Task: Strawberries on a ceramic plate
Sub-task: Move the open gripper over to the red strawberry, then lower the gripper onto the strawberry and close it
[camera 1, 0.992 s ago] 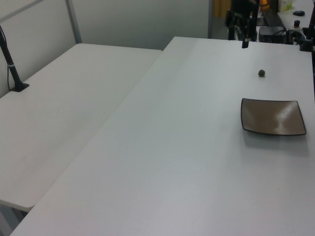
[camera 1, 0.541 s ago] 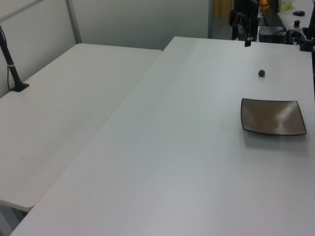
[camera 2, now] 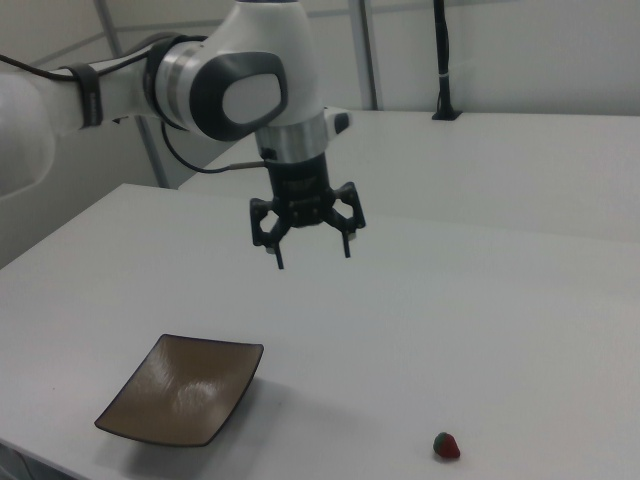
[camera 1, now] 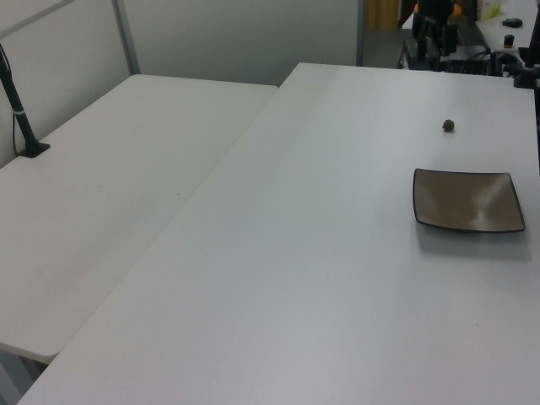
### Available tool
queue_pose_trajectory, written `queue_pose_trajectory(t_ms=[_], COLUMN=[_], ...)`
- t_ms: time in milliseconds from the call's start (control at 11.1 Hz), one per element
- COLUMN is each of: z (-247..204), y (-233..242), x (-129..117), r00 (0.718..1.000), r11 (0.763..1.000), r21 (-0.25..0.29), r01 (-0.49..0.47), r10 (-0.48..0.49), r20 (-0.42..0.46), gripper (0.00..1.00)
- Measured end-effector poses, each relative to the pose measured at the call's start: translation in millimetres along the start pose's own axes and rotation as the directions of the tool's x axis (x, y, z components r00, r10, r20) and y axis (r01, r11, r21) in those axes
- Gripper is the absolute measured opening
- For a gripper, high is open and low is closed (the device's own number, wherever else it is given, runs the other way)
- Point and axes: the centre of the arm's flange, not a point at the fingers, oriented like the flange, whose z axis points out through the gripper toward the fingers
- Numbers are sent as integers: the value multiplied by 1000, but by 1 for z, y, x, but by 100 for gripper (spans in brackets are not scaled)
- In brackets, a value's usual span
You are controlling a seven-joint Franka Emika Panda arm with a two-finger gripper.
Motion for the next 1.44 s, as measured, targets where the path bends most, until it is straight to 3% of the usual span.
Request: queue_pose_trajectory(t_ms=[451, 721, 1443], z=[40, 63, 153], y=[52, 68, 100], x=[-42, -68, -98], r00=[998, 995, 991], r11=[997, 997, 995], r21=[-31, -7, -57], r01=[-67, -81, -88], r10=[68, 82, 93], r20=[17, 50, 94], gripper=[100, 100, 100])
